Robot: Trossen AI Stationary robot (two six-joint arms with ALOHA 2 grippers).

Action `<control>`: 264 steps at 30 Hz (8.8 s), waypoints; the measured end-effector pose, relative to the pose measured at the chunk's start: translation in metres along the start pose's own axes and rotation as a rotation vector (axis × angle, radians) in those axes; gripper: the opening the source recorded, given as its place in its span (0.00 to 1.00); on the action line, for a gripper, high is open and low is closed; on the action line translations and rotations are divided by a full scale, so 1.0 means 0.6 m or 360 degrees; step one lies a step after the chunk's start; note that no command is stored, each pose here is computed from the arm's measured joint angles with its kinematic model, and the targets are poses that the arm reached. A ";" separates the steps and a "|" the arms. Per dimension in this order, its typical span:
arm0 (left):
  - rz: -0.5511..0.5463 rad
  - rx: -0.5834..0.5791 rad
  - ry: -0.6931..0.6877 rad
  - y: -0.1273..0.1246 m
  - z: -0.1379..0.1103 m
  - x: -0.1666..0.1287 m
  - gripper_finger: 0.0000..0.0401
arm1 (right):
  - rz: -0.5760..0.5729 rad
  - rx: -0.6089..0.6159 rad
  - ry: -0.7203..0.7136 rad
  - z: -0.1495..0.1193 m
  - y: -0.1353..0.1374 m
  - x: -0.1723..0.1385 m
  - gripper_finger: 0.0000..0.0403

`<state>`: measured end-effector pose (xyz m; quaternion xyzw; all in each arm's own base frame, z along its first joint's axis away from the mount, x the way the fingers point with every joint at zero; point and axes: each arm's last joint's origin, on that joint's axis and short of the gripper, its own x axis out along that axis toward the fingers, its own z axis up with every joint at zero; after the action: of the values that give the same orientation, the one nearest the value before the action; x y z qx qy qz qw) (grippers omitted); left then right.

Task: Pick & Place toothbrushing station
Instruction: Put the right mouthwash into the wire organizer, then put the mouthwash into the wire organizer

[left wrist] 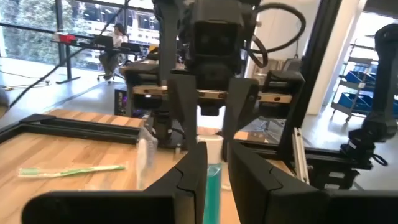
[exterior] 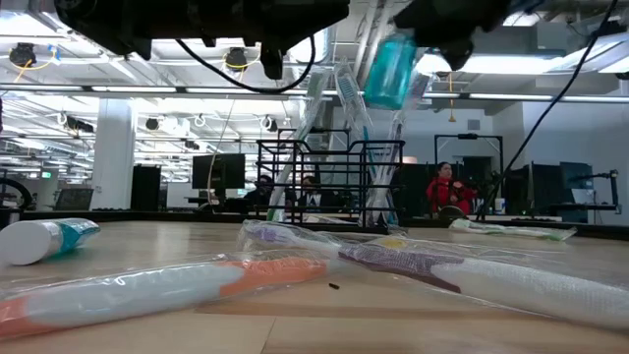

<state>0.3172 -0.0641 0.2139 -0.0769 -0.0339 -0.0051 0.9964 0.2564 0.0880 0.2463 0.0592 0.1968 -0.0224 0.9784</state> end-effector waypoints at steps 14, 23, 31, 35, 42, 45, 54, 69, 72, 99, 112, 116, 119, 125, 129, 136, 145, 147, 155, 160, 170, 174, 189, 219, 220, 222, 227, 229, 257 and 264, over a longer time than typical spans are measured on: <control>0.0022 -0.0055 -0.0003 0.007 0.031 -0.076 0.07 | -0.0004 -0.0002 -0.0063 0.023 -0.039 0.044 0.21; -0.0003 -0.0054 0.0019 0.006 0.024 -0.103 0.04 | 0.0006 -0.0059 0.0114 0.024 -0.050 0.099 0.21; 0.0021 -0.0056 0.0008 0.007 0.023 -0.115 0.04 | -0.0037 -0.0053 0.0137 0.029 -0.060 0.113 0.21; 0.0022 -0.0056 0.0009 0.008 0.022 -0.116 0.04 | -0.0054 -0.0047 0.0142 0.030 -0.066 0.114 0.21; 0.0022 -0.0052 0.0005 0.008 0.022 -0.116 0.04 | -0.0070 -0.0045 0.0168 0.021 -0.069 0.125 0.21; 0.0023 -0.0051 0.0005 0.008 0.022 -0.116 0.04 | -0.0080 -0.0040 0.0177 0.017 -0.072 0.132 0.21; 0.0022 -0.0050 0.0006 0.008 0.022 -0.116 0.04 | -0.0099 -0.0036 0.0193 0.012 -0.077 0.138 0.21; 0.0023 -0.0050 0.0007 0.008 0.022 -0.116 0.04 | -0.0110 -0.0038 0.0296 -0.017 -0.077 0.162 0.21; 0.0023 -0.0050 0.0007 0.008 0.022 -0.116 0.04 | -0.0107 -0.0036 0.0283 -0.015 -0.077 0.161 0.21; 0.0023 -0.0055 0.0006 0.008 0.022 -0.116 0.04 | -0.0108 -0.0014 0.0307 -0.022 -0.074 0.167 0.23; 0.0022 -0.0056 0.0007 0.008 0.022 -0.116 0.04 | -0.0111 -0.0009 0.0319 -0.023 -0.075 0.166 0.25; 0.0022 -0.0056 0.0006 0.008 0.022 -0.116 0.04 | -0.0110 -0.0017 0.0319 -0.023 -0.075 0.166 0.24; 0.0022 -0.0056 0.0006 0.008 0.022 -0.116 0.04 | -0.0110 -0.0018 0.0319 -0.023 -0.075 0.166 0.23; 0.0022 -0.0056 0.0006 0.008 0.022 -0.116 0.04 | -0.0083 -0.0048 0.0289 -0.015 -0.067 0.158 0.23; 0.0022 -0.0057 0.0006 0.008 0.022 -0.116 0.04 | -0.0064 -0.0072 0.0272 -0.005 -0.061 0.144 0.23; 0.0022 -0.0085 0.0006 0.008 0.022 -0.116 0.04 | -0.0038 -0.0098 0.0306 0.010 -0.051 0.109 0.23; 0.0021 -0.0084 0.0015 0.007 0.021 -0.116 0.04 | -0.0146 -0.0165 0.0300 0.026 -0.035 0.057 0.23; 0.0012 -0.0084 0.0022 0.004 0.020 -0.116 0.04 | -0.0143 -0.0169 0.0287 0.031 -0.029 0.044 0.23; -0.0027 -0.0041 0.0193 -0.005 0.011 -0.126 0.04 | -0.0106 -0.0160 0.0343 0.035 -0.013 -0.008 0.19; -0.0050 -0.0060 0.0450 -0.003 0.013 -0.154 0.04 | -0.0115 -0.0173 0.0379 0.031 -0.004 -0.028 0.17; -0.0167 0.0062 0.0810 -0.042 0.008 -0.177 0.13 | -0.0161 -0.0153 0.0513 0.019 -0.008 -0.041 0.17; -0.0186 0.0122 0.0935 -0.060 0.003 -0.165 0.18 | -0.0182 -0.0114 0.0537 0.018 -0.012 -0.047 0.17; -0.0232 0.0255 0.1360 -0.081 -0.016 -0.134 0.21 | -0.0197 -0.0097 0.0567 0.015 -0.014 -0.049 0.17; -0.0418 0.0316 0.1716 -0.107 -0.059 -0.103 0.21 | -0.0258 -0.0104 0.0709 0.002 -0.021 -0.056 0.17; -0.0431 0.0333 0.1736 -0.107 -0.062 -0.105 0.21 | -0.0260 -0.0106 0.0714 0.001 -0.021 -0.056 0.17; -0.0445 0.0354 0.1757 -0.109 -0.064 -0.108 0.21 | -0.0259 -0.0103 0.0711 0.002 -0.021 -0.056 0.17; -0.0475 0.0415 0.1768 -0.109 -0.064 -0.110 0.21 | -0.0272 -0.0080 0.0709 0.002 -0.023 -0.055 0.17; -0.0491 0.0451 0.1778 -0.108 -0.065 -0.111 0.21 | -0.0278 -0.0069 0.0708 0.003 -0.024 -0.055 0.17; -0.0695 0.0808 0.2079 -0.143 -0.094 -0.070 0.21 | -0.0321 -0.0064 0.0715 0.005 -0.038 -0.051 0.17; -0.0736 0.0852 0.2060 -0.150 -0.091 -0.075 0.22 | -0.0320 -0.0064 0.0714 0.005 -0.038 -0.051 0.17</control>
<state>0.2749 -0.1611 0.1707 0.1964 0.5455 -0.2510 0.7752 0.2280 0.0657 0.2588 0.0233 0.4143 -0.1021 0.9041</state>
